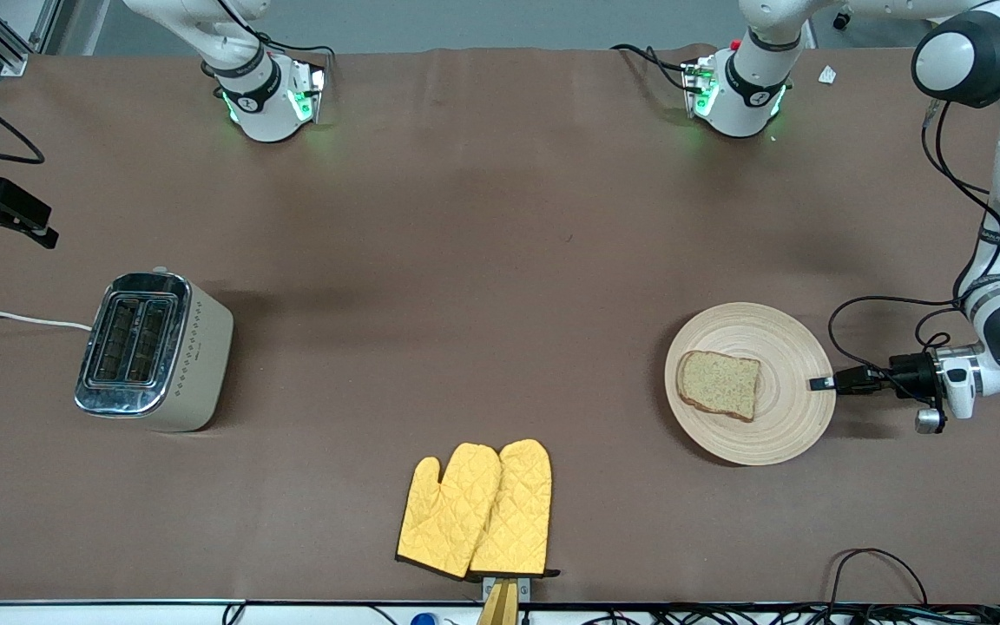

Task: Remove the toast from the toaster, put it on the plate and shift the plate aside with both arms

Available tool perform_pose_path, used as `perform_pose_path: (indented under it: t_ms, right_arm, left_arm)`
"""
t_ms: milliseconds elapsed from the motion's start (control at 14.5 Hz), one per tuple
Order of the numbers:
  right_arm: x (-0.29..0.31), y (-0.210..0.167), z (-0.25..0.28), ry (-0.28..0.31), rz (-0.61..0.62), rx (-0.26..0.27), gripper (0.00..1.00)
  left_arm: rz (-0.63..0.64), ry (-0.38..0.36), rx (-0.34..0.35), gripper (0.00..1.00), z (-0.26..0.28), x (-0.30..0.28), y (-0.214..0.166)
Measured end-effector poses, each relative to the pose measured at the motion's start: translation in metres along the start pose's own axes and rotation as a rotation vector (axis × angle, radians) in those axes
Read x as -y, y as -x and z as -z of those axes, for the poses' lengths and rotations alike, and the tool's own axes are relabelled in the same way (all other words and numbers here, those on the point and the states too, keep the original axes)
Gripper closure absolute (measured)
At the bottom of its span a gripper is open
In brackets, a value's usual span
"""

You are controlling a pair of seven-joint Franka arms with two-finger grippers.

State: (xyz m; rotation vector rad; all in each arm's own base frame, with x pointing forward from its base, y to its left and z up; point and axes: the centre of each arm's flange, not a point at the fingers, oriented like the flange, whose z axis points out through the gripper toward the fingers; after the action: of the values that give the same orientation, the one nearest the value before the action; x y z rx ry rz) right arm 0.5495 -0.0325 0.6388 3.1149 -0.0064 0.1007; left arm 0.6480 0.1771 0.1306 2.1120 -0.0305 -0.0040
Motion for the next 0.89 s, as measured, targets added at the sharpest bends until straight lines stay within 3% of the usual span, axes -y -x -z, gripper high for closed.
perform_pose_path:
  t_ms: [138, 344, 550, 757, 825, 894]
  right_arm:
    - [-0.001, 0.000, 0.000, 0.000, -0.002, 0.001, 0.00]
    - [-0.002, 0.000, 0.000, 0.000, -0.003, 0.002, 0.00]
    - [-0.002, 0.000, 0.000, 0.000, -0.003, 0.002, 0.00]
    - [-0.002, 0.000, 0.000, 0.000, -0.004, 0.002, 0.00]
    - [-0.002, 0.000, 0.000, 0.000, -0.004, 0.002, 0.00]
    - [-0.002, 0.000, 0.000, 0.000, -0.004, 0.002, 0.00]
  left_arm:
    - [0.003, 0.009, 0.006, 0.86, 0.000, 0.001, 0.002]
    - [-0.013, -0.031, 0.029, 0.61, 0.012, 0.002, 0.004]
    - [-0.092, -0.189, 0.093, 0.31, 0.055, -0.023, -0.006]
    - [-0.179, -0.360, 0.125, 0.02, 0.112, -0.090, -0.021]
    - [-0.222, -0.462, 0.139, 0.00, 0.131, -0.146, -0.029]
    - [-0.237, -0.517, 0.144, 0.00, 0.133, -0.184, -0.034]
